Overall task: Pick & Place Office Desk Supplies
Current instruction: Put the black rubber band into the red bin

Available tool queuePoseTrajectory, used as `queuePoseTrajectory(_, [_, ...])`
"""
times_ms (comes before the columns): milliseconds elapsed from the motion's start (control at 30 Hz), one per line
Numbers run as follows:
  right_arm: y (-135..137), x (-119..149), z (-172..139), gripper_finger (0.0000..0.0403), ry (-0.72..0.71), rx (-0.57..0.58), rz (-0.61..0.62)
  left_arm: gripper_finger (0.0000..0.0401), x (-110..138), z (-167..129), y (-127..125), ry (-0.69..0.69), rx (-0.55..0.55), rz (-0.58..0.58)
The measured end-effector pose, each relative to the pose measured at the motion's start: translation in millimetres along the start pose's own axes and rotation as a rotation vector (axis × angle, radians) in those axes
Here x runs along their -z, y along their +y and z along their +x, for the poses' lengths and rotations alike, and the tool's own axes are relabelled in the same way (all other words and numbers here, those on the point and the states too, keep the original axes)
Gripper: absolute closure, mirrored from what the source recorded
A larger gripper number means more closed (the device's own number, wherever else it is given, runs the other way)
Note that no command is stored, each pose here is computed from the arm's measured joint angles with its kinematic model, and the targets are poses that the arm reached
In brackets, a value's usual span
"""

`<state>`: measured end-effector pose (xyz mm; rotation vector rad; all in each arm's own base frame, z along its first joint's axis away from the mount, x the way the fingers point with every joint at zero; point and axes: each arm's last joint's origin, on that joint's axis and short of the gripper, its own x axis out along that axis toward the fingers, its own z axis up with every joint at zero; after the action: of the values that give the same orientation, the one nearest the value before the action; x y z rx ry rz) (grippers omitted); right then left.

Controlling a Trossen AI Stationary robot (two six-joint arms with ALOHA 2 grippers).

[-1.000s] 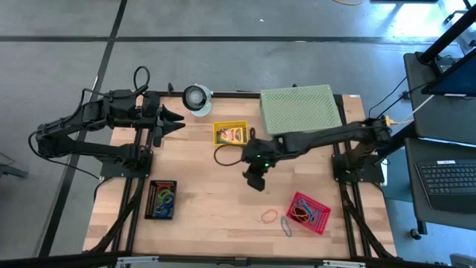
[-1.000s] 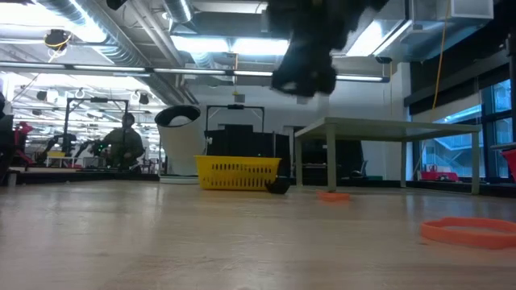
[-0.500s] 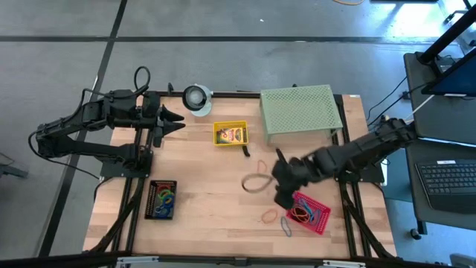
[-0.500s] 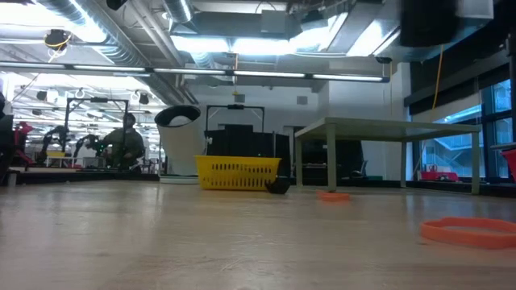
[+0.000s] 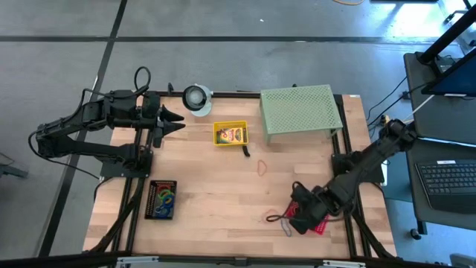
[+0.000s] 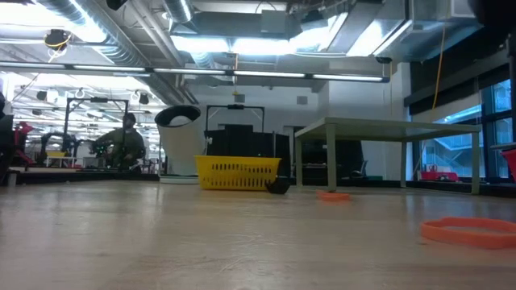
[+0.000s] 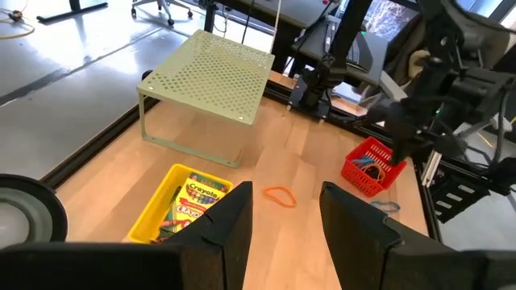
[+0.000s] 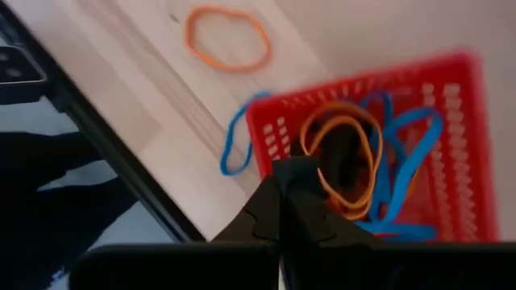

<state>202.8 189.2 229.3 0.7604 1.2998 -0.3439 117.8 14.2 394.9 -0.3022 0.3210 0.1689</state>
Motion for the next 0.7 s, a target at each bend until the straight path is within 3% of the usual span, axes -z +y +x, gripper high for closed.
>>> queuePoseTrajectory(333, [-24.4,19.3,35.4,0.0403,0.021,0.012,0.135,0.026,0.0,0.8,0.0,0.004,0.001,0.001])
queuePoseTrajectory(700, [-25.4,20.2,37.5,0.0391,0.044,0.005,0.156,0.026,1.7,0.8,0.5,0.021,-0.003,-0.007])
